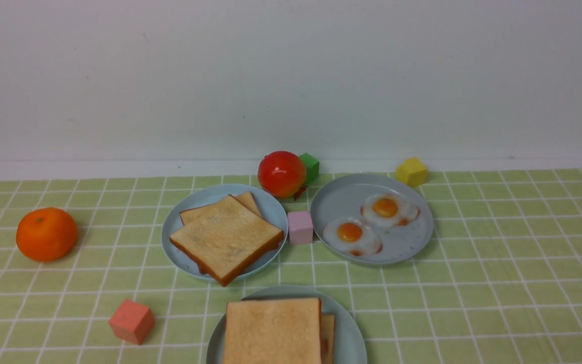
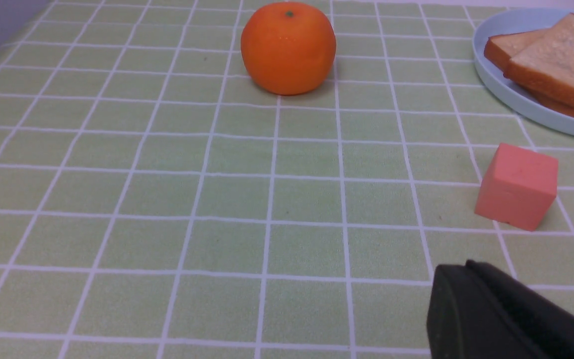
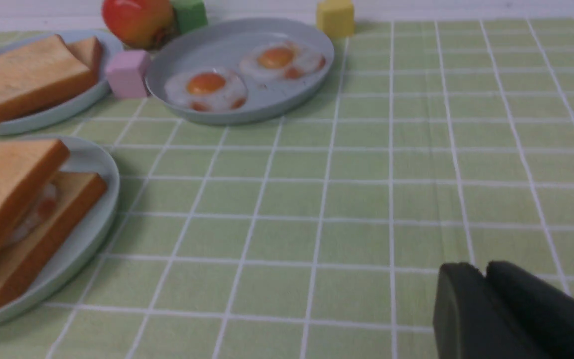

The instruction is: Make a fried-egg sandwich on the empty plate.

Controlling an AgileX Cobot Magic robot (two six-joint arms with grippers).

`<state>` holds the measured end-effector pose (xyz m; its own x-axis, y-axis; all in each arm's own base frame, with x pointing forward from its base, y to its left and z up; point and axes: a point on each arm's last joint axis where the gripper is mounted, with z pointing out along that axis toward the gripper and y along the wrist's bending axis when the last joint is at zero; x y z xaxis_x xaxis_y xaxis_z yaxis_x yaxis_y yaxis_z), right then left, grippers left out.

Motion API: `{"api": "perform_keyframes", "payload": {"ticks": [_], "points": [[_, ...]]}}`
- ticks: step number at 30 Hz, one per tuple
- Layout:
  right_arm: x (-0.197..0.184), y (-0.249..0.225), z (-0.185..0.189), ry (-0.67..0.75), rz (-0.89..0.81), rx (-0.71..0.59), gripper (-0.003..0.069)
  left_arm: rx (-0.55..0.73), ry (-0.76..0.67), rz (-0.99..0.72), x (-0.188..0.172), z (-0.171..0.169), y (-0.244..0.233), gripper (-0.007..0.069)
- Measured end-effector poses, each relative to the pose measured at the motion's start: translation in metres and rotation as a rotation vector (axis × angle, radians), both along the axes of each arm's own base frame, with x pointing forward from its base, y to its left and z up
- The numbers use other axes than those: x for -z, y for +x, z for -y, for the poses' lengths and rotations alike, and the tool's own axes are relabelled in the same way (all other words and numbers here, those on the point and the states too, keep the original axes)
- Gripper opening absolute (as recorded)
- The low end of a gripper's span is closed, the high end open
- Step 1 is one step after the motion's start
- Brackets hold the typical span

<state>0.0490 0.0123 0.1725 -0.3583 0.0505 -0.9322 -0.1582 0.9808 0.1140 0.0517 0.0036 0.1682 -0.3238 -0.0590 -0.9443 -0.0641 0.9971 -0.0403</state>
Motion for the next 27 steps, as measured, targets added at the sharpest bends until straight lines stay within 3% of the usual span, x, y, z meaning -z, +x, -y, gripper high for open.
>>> {"api": "perform_keyframes", "payload": {"ticks": [27], "points": [[-0.0008, 0.0016, 0.0002, 0.029, 0.032, 0.014, 0.0111, 0.000, 0.000, 0.000, 0.0000, 0.0000, 0.0000, 0.0040]]}}
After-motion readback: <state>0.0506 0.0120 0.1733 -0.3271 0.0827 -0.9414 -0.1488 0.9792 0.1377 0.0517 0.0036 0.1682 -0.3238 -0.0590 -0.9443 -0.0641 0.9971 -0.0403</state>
